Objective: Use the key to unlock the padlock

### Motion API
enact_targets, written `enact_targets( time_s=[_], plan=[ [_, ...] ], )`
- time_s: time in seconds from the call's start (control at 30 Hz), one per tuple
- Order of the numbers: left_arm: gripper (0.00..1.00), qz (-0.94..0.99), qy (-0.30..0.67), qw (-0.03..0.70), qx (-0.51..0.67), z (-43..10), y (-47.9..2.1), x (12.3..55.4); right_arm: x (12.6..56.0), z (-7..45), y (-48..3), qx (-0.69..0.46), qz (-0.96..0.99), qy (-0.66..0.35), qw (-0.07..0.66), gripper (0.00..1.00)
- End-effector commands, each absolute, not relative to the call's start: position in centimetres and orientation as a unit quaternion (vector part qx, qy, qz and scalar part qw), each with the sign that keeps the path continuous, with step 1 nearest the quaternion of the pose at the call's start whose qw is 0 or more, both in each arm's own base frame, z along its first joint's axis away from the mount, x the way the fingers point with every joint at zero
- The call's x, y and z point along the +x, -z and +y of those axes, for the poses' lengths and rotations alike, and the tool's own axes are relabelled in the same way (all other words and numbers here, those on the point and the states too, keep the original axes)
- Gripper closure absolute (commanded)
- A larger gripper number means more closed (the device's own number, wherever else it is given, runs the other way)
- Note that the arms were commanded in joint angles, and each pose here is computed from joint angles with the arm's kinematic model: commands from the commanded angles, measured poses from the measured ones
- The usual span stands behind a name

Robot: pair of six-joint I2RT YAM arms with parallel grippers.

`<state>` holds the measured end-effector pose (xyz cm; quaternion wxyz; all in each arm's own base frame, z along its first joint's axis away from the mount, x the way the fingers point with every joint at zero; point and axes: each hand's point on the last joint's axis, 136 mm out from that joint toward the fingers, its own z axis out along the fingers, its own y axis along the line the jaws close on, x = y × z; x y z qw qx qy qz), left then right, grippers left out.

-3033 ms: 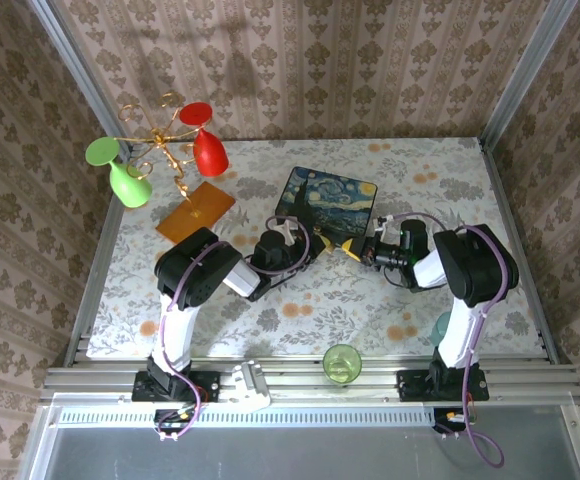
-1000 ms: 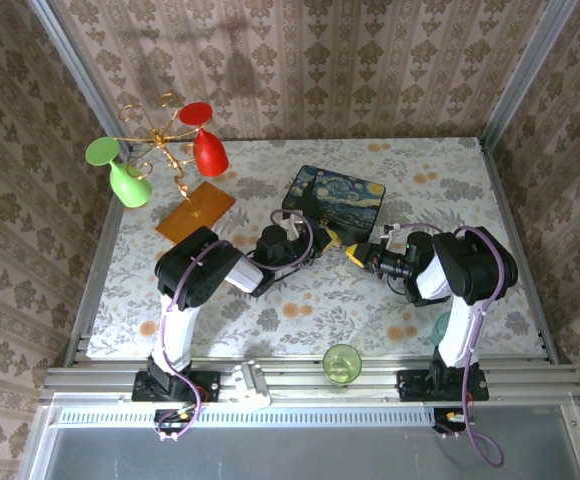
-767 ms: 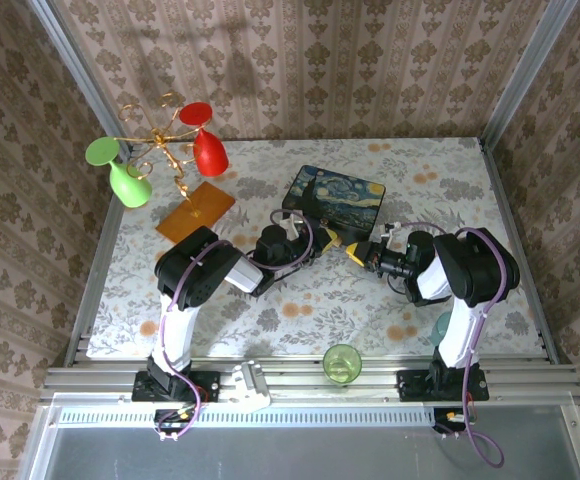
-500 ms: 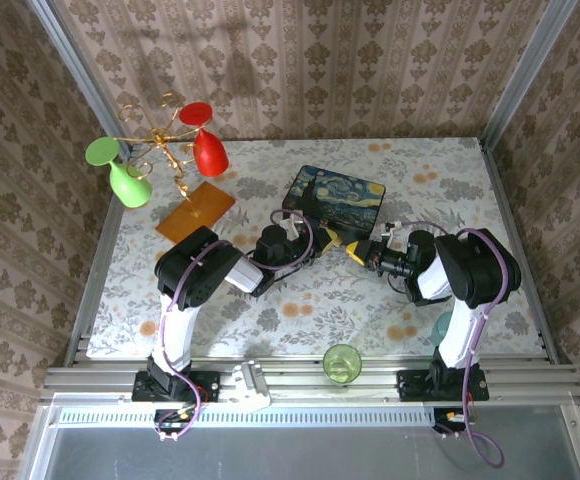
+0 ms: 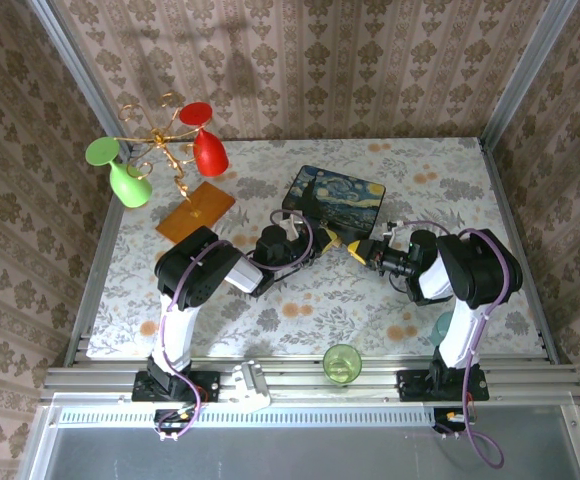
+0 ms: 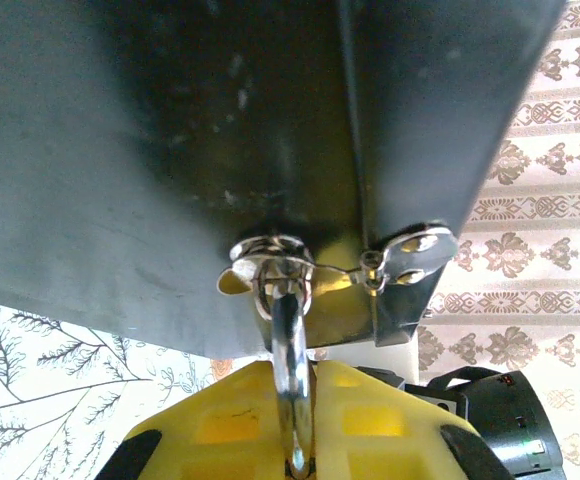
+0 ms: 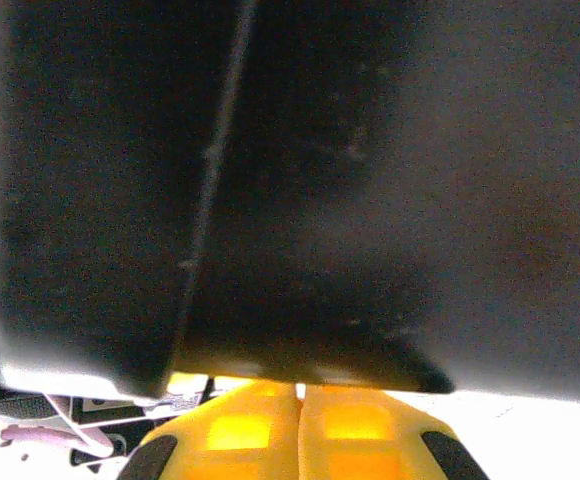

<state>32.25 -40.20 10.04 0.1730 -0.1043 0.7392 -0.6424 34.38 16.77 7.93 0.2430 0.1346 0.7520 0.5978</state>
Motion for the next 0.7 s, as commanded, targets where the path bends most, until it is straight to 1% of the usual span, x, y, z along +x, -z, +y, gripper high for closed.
enact_targets(
  time_s=[0.0, 0.33, 0.53, 0.67],
  plan=[
    [1.0, 0.704, 0.677, 0.2, -0.073, -40.5, -13.7, 32.3, 34.3, 16.8, -9.3, 0.108, 0.744, -0.605, 0.262, 1.0],
    [1.0, 0.696, 0.689, 0.192, -0.059, -41.7, -14.9, 31.6, 35.2, 16.9, -9.6, 0.11, 0.741, -0.606, 0.268, 1.0],
    [1.0, 0.699, 0.689, 0.183, -0.064, -42.1, -14.5, 31.0, 35.9, 17.2, -10.2, 0.108, 0.737, -0.609, 0.273, 1.0],
    [1.0, 0.694, 0.696, 0.177, -0.058, -42.7, -15.1, 30.6, 36.2, 17.4, -9.8, 0.114, 0.739, -0.605, 0.273, 1.0]
  ],
)
